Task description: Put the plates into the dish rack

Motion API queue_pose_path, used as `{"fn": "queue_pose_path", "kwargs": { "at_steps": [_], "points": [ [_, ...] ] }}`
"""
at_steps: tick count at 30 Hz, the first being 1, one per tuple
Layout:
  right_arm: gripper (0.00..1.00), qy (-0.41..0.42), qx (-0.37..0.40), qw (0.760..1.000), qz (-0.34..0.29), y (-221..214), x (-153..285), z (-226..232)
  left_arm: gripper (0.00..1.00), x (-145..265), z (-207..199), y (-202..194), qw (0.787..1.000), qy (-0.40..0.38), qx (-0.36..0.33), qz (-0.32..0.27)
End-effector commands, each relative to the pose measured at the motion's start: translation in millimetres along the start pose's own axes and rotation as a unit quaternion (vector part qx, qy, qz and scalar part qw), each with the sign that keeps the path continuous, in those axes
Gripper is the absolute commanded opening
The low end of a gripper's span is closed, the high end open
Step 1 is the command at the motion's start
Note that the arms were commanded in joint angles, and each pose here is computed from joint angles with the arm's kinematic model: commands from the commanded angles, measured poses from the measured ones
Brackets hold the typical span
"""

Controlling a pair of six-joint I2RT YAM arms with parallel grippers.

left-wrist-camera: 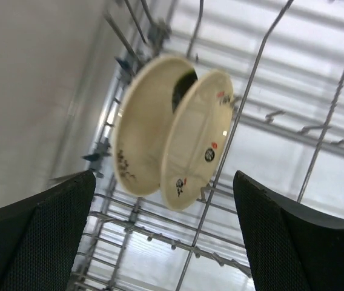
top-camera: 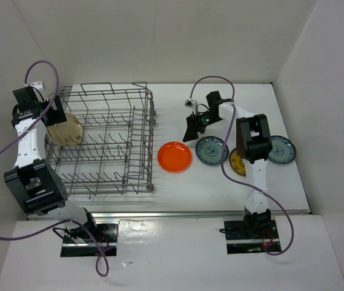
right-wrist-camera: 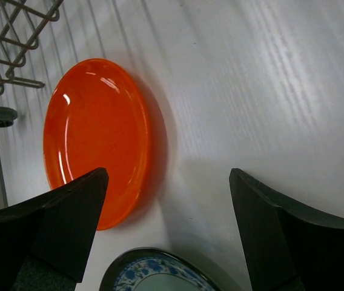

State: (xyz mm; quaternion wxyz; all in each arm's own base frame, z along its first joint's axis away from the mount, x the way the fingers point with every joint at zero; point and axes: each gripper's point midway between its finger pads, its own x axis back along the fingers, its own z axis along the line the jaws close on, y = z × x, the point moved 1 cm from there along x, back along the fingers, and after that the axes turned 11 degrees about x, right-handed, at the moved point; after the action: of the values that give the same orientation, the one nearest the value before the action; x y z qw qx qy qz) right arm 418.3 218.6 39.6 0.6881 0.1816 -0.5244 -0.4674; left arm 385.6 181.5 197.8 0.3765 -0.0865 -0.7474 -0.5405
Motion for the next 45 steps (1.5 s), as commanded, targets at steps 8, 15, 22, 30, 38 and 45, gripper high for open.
{"fn": "queue_pose_path", "kwargs": {
  "at_steps": [8, 15, 22, 30, 38, 45],
  "points": [
    [0.83, 0.071, -0.133, 0.980, 0.130, -93, -33, 57, 1.00, 97, -49, 91, 0.980, -0.071, 0.009, -0.186],
    [0.71, 0.046, -0.154, 0.972, 0.170, -115, -44, 61, 1.00, 107, -53, 94, 0.978, -0.082, 0.007, -0.193],
    [0.18, -0.009, -0.154, 0.967, 0.204, -121, -43, 51, 1.00, 118, -53, 91, 0.975, -0.084, 0.006, -0.207],
    [0.00, -0.114, -0.118, 0.964, 0.211, -88, -11, 33, 1.00, 123, -58, 93, 0.972, -0.098, 0.002, -0.214],
    [0.00, -0.306, -0.025, 0.948, 0.083, 47, 107, 14, 1.00, 152, -114, 96, 0.947, -0.249, -0.010, -0.200],
    [0.00, -0.381, 0.019, 0.924, -0.037, 139, 178, 21, 1.00, 193, -196, 78, 0.886, -0.441, -0.042, -0.137]
  ]
}}
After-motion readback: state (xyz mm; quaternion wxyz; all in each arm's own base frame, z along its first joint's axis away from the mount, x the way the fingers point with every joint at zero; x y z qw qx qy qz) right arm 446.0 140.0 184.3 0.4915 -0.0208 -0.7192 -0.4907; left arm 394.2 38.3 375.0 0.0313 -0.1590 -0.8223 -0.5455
